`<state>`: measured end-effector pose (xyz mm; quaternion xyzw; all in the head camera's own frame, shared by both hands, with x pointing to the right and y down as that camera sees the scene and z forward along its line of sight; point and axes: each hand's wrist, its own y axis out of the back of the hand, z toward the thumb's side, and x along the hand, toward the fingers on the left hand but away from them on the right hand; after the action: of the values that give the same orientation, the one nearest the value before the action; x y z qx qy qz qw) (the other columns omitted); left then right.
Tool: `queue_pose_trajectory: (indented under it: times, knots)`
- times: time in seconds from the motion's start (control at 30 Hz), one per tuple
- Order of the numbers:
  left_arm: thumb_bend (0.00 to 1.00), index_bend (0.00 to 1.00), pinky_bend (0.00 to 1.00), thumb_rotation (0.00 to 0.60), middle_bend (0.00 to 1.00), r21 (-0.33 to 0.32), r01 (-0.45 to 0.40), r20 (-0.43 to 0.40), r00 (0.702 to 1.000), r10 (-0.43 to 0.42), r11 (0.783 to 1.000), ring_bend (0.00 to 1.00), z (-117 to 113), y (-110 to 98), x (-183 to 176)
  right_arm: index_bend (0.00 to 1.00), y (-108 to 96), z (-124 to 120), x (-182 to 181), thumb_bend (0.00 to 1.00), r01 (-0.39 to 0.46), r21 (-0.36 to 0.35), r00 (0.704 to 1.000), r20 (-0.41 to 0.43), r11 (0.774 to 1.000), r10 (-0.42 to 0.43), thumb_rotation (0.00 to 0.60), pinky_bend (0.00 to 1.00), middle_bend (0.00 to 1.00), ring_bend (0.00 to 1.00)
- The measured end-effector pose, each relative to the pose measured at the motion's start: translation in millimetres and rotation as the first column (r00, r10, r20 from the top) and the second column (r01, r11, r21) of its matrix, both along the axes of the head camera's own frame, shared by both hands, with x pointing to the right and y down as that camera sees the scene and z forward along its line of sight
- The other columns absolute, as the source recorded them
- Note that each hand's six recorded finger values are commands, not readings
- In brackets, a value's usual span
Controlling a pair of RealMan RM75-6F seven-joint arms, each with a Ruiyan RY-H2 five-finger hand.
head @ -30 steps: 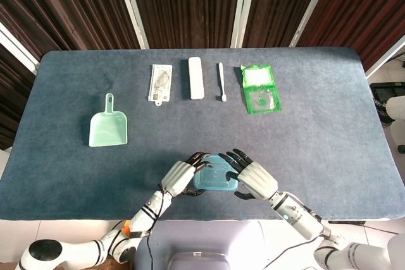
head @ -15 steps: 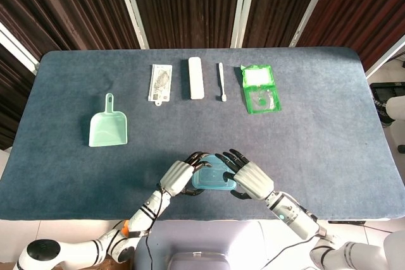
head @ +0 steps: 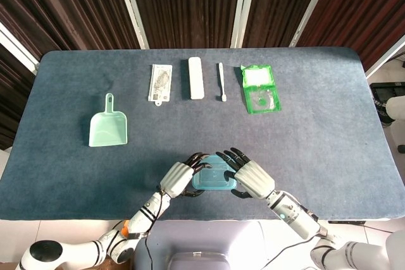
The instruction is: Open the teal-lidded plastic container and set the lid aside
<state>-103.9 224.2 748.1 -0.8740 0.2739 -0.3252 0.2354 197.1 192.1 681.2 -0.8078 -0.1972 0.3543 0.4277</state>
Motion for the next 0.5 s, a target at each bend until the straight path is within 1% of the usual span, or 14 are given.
queue_pose_trajectory:
  times: [0.3, 0.5]
  knots:
    - [0.30, 0.28, 0.49, 0.600, 0.63, 0.003, -0.014, 0.000, 1.000, 0.014, 1.000, 0.44, 0.6, 4.0, -0.6, 0.62, -3.2, -5.2, -1.3, 0.39, -0.004, 0.010, 1.000, 0.008, 1.000, 0.004, 0.600, 0.00, 0.07, 0.00]
    - [0.30, 0.28, 0.49, 0.600, 0.63, 0.005, -0.020, -0.014, 1.000, 0.020, 1.000, 0.44, -2.3, 6.1, 0.4, 0.61, -8.9, -8.7, -2.0, 0.39, -0.011, 0.028, 1.000, 0.008, 1.000, 0.011, 0.600, 0.00, 0.07, 0.00]
